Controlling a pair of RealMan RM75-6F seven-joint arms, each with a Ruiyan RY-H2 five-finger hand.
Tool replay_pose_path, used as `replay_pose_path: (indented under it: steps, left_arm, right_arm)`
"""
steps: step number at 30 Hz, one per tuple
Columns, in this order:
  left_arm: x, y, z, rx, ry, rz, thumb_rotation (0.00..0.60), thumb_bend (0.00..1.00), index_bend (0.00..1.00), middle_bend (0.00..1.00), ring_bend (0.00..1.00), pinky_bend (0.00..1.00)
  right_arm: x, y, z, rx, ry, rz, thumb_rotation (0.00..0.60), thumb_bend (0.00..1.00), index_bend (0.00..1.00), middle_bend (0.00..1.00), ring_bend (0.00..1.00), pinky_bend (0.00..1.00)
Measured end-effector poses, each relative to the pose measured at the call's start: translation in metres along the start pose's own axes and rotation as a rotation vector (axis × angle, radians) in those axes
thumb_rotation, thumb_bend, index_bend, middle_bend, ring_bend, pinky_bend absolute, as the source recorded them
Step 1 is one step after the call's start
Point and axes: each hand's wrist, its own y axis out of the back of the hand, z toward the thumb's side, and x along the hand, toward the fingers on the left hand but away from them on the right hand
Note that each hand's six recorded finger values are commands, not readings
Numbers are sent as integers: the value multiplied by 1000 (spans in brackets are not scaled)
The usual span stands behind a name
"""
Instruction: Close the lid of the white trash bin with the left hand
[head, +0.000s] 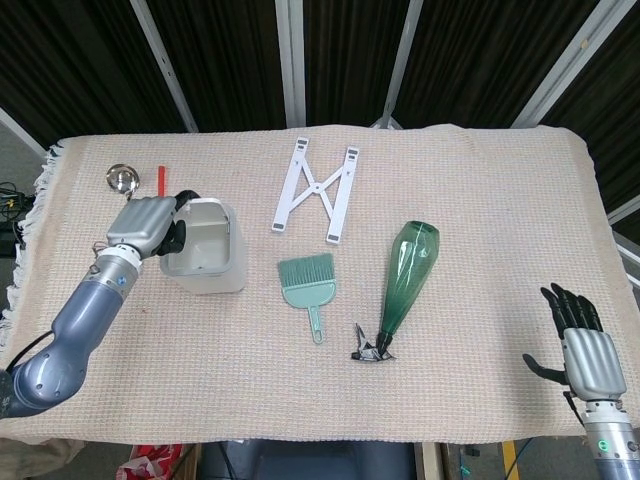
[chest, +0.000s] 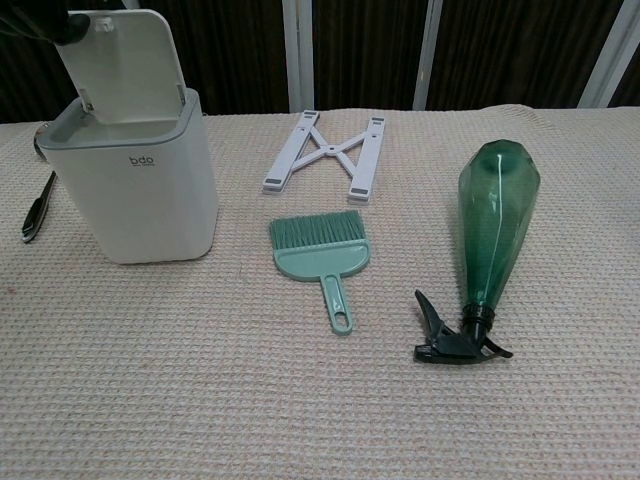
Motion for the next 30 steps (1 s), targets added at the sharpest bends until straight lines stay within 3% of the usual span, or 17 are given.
replay_pose_path:
  steps: [11,19,30]
  left_arm:
    - [-32,-6,-3,32,-43,-34,600,752,254,1000,924,969]
    - [-47,-21,-11,81,-51,-103,600,754,254,1000,924,968]
    - [-50,-39,-23,105,-44,-145,600,754,254,1000,924,968]
  right_arm:
    - [1,-1,3,-3,8,7,600,227,0,0,0,0]
    - [0,-2,3,-12,1,13,600,227,0,0,0,0]
    - [1,-2,4,-14,5,13,600,228,0,0,0,0]
